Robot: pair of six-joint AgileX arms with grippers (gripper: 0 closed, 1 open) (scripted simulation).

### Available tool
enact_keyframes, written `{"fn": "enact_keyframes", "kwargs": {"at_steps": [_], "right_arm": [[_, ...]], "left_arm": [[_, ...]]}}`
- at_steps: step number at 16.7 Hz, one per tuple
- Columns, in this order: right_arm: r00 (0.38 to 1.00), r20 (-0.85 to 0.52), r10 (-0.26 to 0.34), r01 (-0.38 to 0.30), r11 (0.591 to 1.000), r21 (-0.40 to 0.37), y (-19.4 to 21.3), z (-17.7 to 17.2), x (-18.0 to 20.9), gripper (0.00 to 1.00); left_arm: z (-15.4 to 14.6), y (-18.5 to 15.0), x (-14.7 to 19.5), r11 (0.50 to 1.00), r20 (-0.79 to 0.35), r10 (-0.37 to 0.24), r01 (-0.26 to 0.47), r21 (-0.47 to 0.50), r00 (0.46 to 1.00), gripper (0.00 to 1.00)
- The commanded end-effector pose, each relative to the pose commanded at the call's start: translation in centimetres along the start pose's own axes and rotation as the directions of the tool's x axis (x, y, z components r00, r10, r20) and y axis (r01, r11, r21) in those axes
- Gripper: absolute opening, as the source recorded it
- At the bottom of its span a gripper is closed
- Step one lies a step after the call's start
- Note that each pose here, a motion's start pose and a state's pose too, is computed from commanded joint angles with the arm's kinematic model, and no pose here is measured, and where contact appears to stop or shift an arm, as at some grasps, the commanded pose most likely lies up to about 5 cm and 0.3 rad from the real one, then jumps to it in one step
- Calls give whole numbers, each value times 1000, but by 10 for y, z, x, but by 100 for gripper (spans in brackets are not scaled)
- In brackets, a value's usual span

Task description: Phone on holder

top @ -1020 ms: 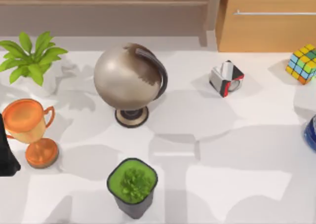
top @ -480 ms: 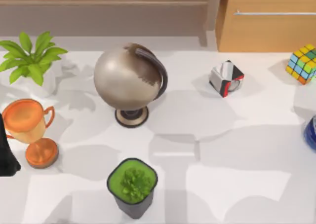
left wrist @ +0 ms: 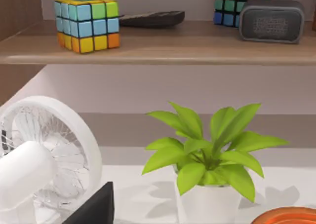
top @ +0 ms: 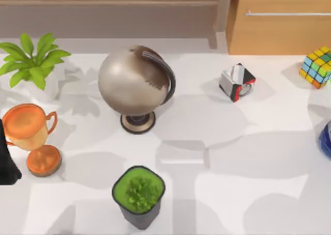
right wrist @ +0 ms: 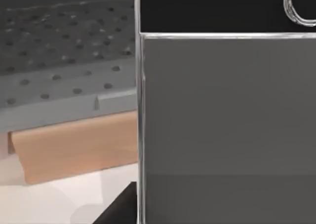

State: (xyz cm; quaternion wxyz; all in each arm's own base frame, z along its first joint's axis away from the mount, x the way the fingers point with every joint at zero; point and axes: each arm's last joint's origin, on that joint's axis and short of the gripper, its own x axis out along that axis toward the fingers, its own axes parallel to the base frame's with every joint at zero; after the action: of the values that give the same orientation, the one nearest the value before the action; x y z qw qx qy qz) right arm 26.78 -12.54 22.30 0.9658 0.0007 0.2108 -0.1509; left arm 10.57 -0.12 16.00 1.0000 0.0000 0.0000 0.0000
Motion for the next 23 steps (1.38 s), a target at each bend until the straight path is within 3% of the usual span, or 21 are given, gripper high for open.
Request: {"fn": "enact_keyframes", "kwargs": {"at_steps": [6,11,23], "right_arm": [[1000,-18,-8,9,999,42,-4,-1,28,0],[1000,-20,-8,9,999,45,-5,-1,30,0],[1000,-20,-8,9,999,45,-5,-1,30,90]], "left_arm": [[0,0,0,1000,0,0,0,0,1000,100],[0,0,0,1000,0,0,0,0,1000,100],[0,0,0,1000,0,0,0,0,1000,100]]}}
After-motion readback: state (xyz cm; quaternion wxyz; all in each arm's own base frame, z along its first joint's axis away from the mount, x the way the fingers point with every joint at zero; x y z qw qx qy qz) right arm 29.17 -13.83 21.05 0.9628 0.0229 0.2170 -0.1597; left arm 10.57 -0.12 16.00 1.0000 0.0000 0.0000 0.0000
